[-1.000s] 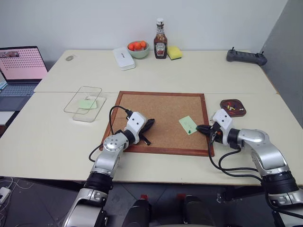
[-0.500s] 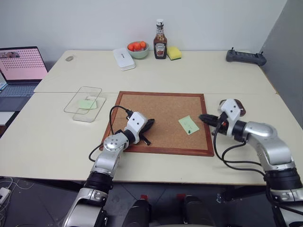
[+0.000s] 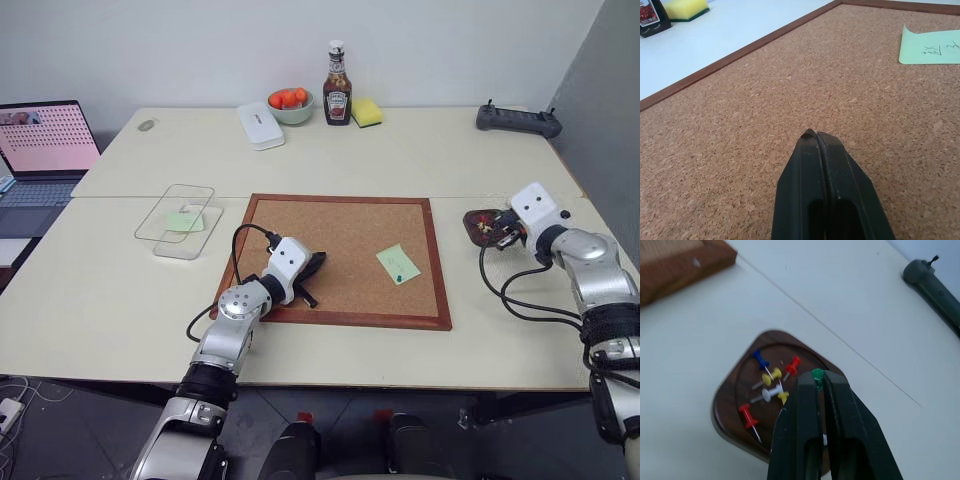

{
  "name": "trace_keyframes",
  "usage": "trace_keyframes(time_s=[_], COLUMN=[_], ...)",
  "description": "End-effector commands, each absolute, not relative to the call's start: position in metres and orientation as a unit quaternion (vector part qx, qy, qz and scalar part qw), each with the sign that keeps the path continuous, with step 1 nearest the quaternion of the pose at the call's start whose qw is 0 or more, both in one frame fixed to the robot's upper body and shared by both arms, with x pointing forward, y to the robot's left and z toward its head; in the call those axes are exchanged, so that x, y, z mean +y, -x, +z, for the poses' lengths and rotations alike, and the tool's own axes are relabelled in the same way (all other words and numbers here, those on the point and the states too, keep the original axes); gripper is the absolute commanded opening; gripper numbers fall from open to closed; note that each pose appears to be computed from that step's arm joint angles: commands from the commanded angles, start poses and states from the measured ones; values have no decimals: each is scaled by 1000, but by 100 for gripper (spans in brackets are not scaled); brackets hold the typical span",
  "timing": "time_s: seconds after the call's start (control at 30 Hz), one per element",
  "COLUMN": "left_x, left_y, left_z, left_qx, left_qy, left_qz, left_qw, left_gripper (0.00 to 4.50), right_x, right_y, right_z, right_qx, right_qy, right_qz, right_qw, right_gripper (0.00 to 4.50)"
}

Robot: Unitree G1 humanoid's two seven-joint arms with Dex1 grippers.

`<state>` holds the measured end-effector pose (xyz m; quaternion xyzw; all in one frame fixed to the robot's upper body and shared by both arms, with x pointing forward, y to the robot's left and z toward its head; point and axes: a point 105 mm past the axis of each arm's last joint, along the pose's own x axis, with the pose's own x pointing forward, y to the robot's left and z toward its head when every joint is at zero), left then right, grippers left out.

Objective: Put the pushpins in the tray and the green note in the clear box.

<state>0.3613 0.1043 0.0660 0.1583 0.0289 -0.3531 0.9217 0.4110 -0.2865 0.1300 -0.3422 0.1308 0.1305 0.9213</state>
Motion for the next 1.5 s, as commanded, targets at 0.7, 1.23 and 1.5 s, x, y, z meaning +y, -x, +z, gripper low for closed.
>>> trace_keyframes(time_s=[0.7,1.23,1.5], left_x=[108,109,106], left_y=[-350,-351,-353], left_z=[29,29,28], left_qx=[96,96,96], left_qy=[-163,-161,-161], left_qz=[-359,-356,-358], left_qw=[914,915,915], left_gripper=[0,0,0], right_x=[-294,-181,-142], right_y=[-414,-325,-318], right_z=[146,137,116], right_qx=[126,83,75], right_qy=[344,191,197], right_qz=[123,384,412], right_qw=[922,899,886], right_gripper=[219,219,219])
